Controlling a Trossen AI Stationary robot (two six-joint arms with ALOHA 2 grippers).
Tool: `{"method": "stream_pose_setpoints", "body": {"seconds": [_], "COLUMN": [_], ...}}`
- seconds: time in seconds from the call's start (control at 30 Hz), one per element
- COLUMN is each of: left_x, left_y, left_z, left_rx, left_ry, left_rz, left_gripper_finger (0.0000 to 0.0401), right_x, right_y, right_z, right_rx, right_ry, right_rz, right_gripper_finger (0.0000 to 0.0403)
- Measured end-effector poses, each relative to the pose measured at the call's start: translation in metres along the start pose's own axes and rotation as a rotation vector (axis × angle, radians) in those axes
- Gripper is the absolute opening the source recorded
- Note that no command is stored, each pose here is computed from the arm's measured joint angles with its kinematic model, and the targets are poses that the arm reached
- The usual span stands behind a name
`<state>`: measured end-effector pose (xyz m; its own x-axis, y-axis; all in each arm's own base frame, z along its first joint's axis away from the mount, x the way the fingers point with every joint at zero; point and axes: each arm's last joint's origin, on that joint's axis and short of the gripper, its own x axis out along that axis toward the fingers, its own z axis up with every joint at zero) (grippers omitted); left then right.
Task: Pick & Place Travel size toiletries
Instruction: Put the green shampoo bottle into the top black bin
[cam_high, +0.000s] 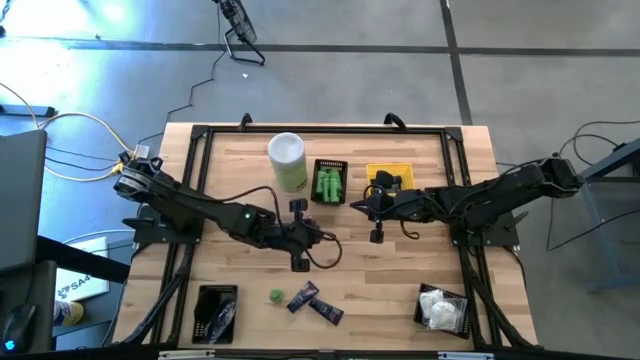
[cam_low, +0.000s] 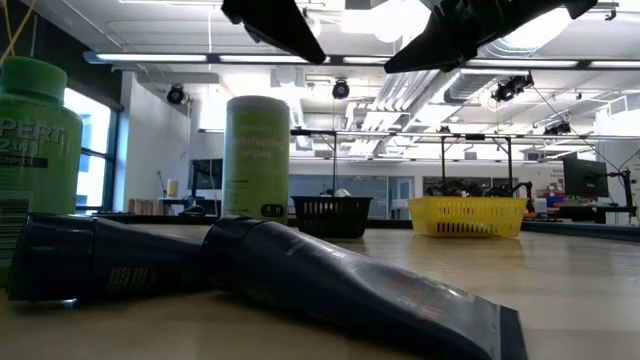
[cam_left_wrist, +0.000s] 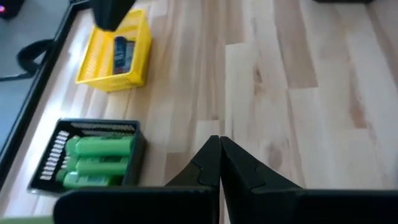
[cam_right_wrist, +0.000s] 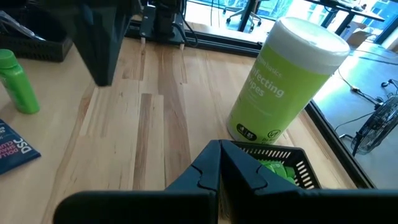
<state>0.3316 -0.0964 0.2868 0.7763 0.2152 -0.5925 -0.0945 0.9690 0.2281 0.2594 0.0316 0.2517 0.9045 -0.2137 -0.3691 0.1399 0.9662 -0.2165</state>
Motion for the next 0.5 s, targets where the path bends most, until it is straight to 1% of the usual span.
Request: {"method": "stream_pose_setpoints", "body": {"seconds": [0.13, 0.23, 0.37, 0.5], "left_x": [-0.014, -0.022, -0.029, -0.031], "left_y": [0.006, 0.012, 0.016, 0.018], "left_z": [-0.002, -0.014, -0.035, -0.057], "left_rx": [-0.013, -0.029, -0.054, -0.056], "left_ry": [-0.043, -0.077, -0.156, -0.222], "left_rz": [-0.023, -0.027, -0.052, -0.108], "left_gripper_finger": [0.0000, 0.0000, 0.0000, 0.0000], "right_x": [0.000, 0.000, 0.000, 0.000], "right_y": [0.000, 0.000, 0.000, 0.000], "right_z": [0.000, -0.001, -0.001, -0.001], "right_rx": [-0.001, -0.001, -0.001, 0.000], "right_ry": [0.002, 0.005, 0.008, 0.007], "right_rz": [0.000, 0.000, 0.000, 0.001], "right_gripper_finger": [0.0005, 0.0005, 0.0005, 0.0005]}}
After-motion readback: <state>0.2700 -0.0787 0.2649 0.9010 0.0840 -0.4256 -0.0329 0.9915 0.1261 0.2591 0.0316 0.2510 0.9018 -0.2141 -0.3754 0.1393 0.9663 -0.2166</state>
